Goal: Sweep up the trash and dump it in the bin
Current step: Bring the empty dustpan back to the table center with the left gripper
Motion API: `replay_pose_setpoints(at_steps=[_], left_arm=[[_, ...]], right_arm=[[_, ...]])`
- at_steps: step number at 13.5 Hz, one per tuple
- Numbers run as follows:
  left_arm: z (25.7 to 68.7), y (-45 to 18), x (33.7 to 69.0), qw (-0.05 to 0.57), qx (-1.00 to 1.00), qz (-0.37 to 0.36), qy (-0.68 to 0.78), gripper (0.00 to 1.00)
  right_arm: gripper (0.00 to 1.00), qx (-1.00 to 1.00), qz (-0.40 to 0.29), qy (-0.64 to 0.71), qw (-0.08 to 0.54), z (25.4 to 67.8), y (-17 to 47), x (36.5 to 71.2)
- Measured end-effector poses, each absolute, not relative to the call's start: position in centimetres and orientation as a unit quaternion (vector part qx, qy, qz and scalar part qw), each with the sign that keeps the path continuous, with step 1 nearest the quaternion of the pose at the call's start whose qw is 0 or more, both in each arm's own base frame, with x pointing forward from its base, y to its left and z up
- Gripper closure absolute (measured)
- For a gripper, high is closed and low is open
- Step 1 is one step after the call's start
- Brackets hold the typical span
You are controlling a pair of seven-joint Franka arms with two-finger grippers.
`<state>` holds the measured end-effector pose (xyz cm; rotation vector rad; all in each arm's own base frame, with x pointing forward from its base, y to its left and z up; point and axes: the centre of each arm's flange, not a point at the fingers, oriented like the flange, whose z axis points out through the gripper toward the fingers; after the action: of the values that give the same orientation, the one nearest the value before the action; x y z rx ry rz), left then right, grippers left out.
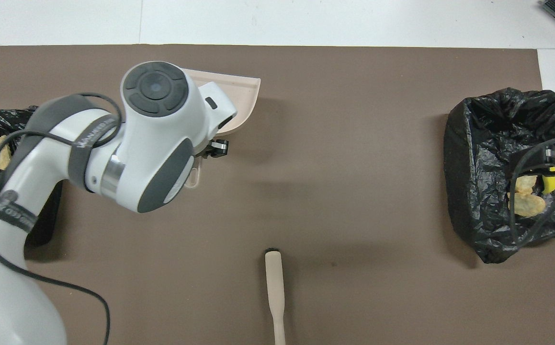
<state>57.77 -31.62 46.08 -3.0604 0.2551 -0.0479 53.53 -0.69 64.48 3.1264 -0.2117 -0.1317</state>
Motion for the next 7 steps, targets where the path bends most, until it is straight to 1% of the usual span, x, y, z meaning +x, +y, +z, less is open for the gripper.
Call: replay_pose_setpoints(at_steps=[3, 7], left_arm=[[44.6, -35.9, 57.9, 0.009, -0.999, -0.035, 0.041, 0.69], [43.5, -38.9, 59.1, -0.02, -0.999, -0.039, 0.003, 0.69]], right_arm=[[0.0, 0.997, -0.042, -0.067, 0.003, 64.5, -0.7, 53.5], [0.0, 0.997, -0.042, -0.067, 0.003, 64.5, -0.7, 53.5]])
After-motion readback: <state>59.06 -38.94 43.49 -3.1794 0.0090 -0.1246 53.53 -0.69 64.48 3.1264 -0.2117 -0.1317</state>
